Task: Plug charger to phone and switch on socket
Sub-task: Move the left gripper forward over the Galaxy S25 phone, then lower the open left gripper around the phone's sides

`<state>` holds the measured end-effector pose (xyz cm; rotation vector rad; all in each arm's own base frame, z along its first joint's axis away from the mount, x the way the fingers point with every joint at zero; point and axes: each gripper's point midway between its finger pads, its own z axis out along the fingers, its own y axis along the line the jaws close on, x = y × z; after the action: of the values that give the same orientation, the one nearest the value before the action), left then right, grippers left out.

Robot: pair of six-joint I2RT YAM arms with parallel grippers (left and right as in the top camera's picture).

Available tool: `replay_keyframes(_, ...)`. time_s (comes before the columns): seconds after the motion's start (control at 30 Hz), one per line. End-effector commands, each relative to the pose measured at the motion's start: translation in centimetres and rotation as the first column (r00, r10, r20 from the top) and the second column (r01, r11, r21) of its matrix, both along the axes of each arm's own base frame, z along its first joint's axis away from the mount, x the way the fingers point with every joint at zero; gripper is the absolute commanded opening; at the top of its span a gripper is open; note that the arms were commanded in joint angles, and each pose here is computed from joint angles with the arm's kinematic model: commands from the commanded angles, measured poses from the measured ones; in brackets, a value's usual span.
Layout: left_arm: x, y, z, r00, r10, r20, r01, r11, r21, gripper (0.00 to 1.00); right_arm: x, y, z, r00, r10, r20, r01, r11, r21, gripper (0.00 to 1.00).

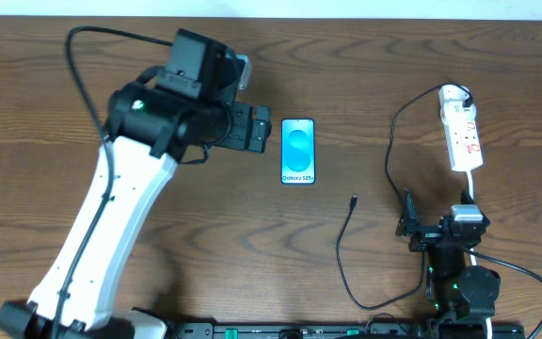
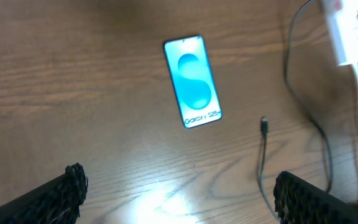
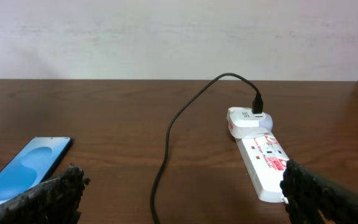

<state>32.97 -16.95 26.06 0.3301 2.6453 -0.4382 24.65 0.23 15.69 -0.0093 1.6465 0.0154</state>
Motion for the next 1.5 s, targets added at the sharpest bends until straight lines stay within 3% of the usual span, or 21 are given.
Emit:
replay_keyframes(0.0, 0.2, -0.5, -0.9, 0.999, -0.003, -0.032, 0.003, 1.0, 0.011, 0.98, 0.0, 0.0, -0.1, 1.0, 0.0, -0.001, 0.0, 1.0, -0.012, 0.99)
replay_keyframes(0.1, 0.3, -1.8, -1.5, 0.998, -0.024, -0.062, 0.021, 0.999, -0.037, 0.98, 0.0, 0.0, -0.1, 1.0, 0.0, -0.001, 0.0, 1.0, -0.012, 0.99)
replay_keyframes(0.17, 0.3, -1.9, -2.3, 0.99, 0.06, -0.128, -0.068, 0.996, -0.057, 0.98, 0.0, 0.0, -0.1, 1.0, 0.001, -0.001, -0.001, 1.0, -0.012, 0.99)
replay_keyframes(0.33, -0.3, -2.2, -5.1, 0.959, 0.124, -0.255, -0.133, 0.991, -0.015, 0.97, 0.0, 0.0, -0.1, 1.0, 0.0, -0.001, 0.0, 1.0, -0.012, 0.99)
replay_keyframes(0.6, -1.4, -1.4, -12.7, 0.875, 0.243, -0.419, -0.149, 0.958, 0.246, 0.98, 0.0, 0.0, -0.1, 1.0, 0.0, -0.001, 0.0, 1.0, -0.012, 0.99)
replay_keyframes(0.7, -1.6, -1.3, -14.6, 0.846, 0.258, -0.466, -0.132, 0.95, 0.284, 0.98, 0.0, 0.0, -0.1, 1.0, 0.001, -0.001, -0.001, 1.0, -0.012, 0.99)
replay_keyframes(0.83, -1.2, -3.9, -15.6, 0.822, 0.218, -0.525, -0.15, 0.974, 0.171, 0.98, 0.0, 0.0, -0.1, 1.0, 0.0, -0.001, 0.0, 1.0, -0.012, 0.99)
replay_keyframes(1.23, -1.3, -4.9, -13.8, 0.805, 0.268, -0.53, -0.208, 0.963, 0.171, 0.98, 0.0, 0.0, -0.1, 1.0, 0.0, -0.001, 0.0, 1.0, -0.012, 0.99)
replay_keyframes(1.33, 0.4, -3.9, -11.4, 0.831, 0.342, -0.438, -0.272, 0.938, 0.215, 0.98, 0.0, 0.0, -0.1, 1.0, 0.0, -0.001, 0.0, 1.0, -0.012, 0.99)
replay_keyframes(1.47, 2.1, -5.0, -10.1, 0.849, 0.342, -0.402, -0.298, 0.94, 0.169, 0.98, 0.0, 0.0, -0.1, 1.0, 0.001, -0.001, -0.001, 1.0, -0.012, 0.99)
